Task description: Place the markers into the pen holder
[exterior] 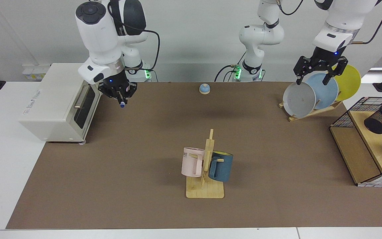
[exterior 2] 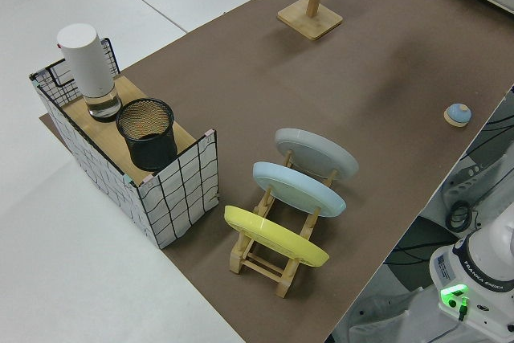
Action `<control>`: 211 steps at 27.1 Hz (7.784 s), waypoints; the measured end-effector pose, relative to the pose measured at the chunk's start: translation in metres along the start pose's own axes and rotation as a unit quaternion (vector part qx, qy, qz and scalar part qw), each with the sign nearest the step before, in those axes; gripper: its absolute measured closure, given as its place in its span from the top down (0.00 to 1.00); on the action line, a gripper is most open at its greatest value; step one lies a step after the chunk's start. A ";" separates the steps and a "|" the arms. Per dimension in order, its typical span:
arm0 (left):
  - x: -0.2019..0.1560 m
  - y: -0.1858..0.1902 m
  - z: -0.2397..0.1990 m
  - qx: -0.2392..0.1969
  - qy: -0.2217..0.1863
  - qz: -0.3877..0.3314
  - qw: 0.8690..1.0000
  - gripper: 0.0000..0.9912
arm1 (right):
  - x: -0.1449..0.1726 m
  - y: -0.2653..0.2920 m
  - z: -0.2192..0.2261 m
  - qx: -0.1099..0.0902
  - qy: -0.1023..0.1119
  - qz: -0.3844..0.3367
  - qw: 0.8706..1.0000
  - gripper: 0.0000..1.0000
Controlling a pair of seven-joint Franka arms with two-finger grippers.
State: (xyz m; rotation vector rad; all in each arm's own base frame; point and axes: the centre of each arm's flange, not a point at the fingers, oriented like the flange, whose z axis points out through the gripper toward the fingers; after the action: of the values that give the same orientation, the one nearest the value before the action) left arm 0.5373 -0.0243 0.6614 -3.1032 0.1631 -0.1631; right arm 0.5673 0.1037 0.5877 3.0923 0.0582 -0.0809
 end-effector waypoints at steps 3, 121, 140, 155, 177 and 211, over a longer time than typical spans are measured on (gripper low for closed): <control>0.000 0.000 0.000 0.000 0.000 0.000 1.000 1.00 | -0.005 0.012 -0.013 -0.001 -0.007 -0.003 1.000 0.17; -0.066 0.297 0.050 -0.196 0.105 0.465 0.857 0.16 | -0.024 -0.180 -0.020 0.147 -0.056 0.419 0.894 0.83; -0.061 0.276 0.059 -0.159 0.082 0.470 0.864 0.16 | -0.014 -0.013 -0.035 -0.014 -0.017 0.091 0.996 1.00; -0.049 0.203 0.080 -0.024 -0.012 0.518 0.855 0.16 | -0.011 0.053 -0.039 0.018 -0.015 0.112 0.993 1.00; -0.016 0.034 0.070 0.179 -0.143 0.640 0.733 0.16 | -0.020 0.061 -0.025 0.036 0.016 0.121 0.992 1.00; 0.012 -0.237 0.031 0.255 -0.191 0.767 0.557 0.16 | -0.020 0.062 -0.025 0.036 0.015 0.121 0.992 1.00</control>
State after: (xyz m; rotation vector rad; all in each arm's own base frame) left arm 0.5767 0.2112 0.6405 -1.3760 2.0504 0.4190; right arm 0.5509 0.0426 0.6164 3.1442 -0.3264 -0.0264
